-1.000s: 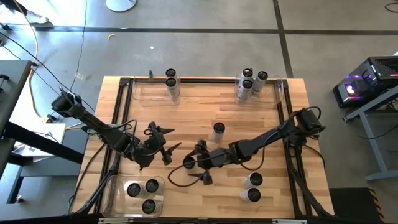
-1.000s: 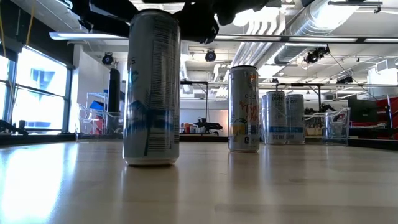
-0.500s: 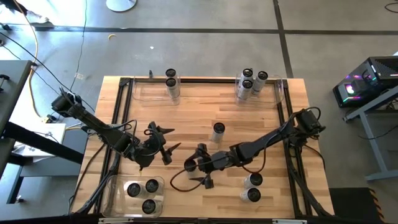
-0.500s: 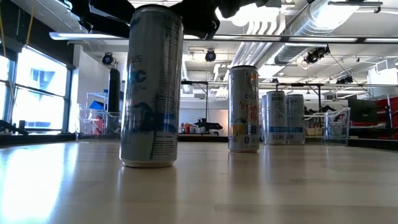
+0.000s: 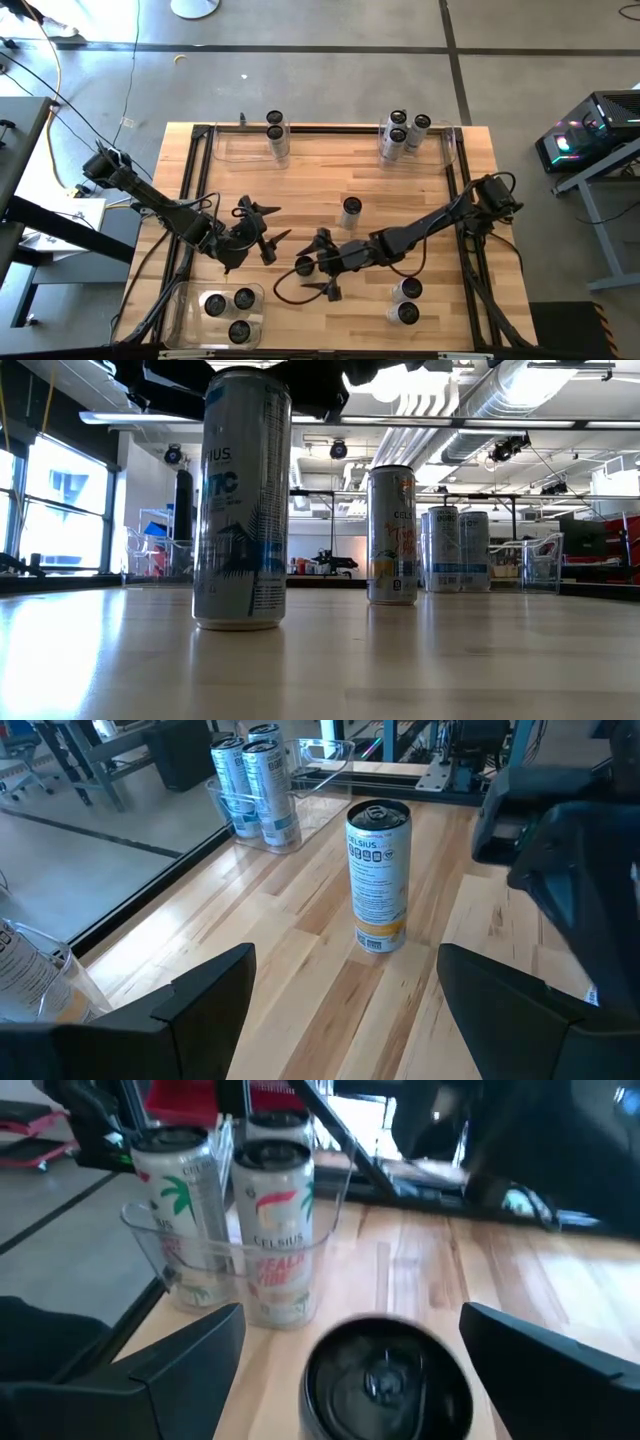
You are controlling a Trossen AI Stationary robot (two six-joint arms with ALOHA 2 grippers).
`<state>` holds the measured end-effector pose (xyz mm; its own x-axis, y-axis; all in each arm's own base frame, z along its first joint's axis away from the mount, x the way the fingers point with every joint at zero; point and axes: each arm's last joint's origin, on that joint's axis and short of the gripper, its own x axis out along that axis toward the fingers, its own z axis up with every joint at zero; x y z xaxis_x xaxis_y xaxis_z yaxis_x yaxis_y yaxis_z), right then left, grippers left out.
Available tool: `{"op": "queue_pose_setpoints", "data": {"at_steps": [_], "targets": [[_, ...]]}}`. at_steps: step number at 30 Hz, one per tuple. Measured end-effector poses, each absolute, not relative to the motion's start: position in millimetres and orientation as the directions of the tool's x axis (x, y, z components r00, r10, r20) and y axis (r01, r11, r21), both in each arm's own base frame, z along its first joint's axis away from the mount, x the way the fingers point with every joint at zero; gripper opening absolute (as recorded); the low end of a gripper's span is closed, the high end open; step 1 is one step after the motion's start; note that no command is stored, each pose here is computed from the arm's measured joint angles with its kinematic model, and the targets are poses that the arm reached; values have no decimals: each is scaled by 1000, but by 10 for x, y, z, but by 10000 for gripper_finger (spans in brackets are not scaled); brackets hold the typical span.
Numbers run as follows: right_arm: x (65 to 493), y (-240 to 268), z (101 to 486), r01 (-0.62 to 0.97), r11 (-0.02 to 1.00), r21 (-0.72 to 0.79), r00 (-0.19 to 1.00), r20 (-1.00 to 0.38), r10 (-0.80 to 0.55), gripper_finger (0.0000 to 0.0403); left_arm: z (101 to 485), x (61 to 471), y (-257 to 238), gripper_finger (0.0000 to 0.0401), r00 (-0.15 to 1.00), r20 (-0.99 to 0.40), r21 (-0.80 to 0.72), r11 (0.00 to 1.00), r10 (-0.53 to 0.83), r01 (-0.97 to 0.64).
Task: Sort soda cans
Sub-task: Put the white-blue soda can into the top right transparent bin
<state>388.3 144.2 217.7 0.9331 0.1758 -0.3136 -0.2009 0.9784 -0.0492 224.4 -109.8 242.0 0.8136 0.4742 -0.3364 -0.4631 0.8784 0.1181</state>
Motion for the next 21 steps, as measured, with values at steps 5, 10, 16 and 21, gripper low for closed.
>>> {"op": "queue_pose_setpoints", "data": {"at_steps": [5, 10, 16, 21], "targets": [[3891, 1417, 2178, -155, 987, -33, 941, -311, 137, 366, 2420, 2244, -1098, 305, 814, -336, 118, 878, 474, -463], [3972, 1353, 1991, -207, 977, 55, 910, -357, 212, 366, 2421, 2245, -1098, 305, 814, -337, 118, 878, 474, -463], [4008, 1357, 1863, -211, 977, 40, 902, -378, 210, 366, 2420, 2244, -1098, 305, 813, -337, 119, 878, 474, -463], [4020, 1359, 1891, -198, 977, 81, 912, -349, 214, 366, 2420, 2244, -1098, 305, 813, -337, 120, 878, 475, -463]]}}
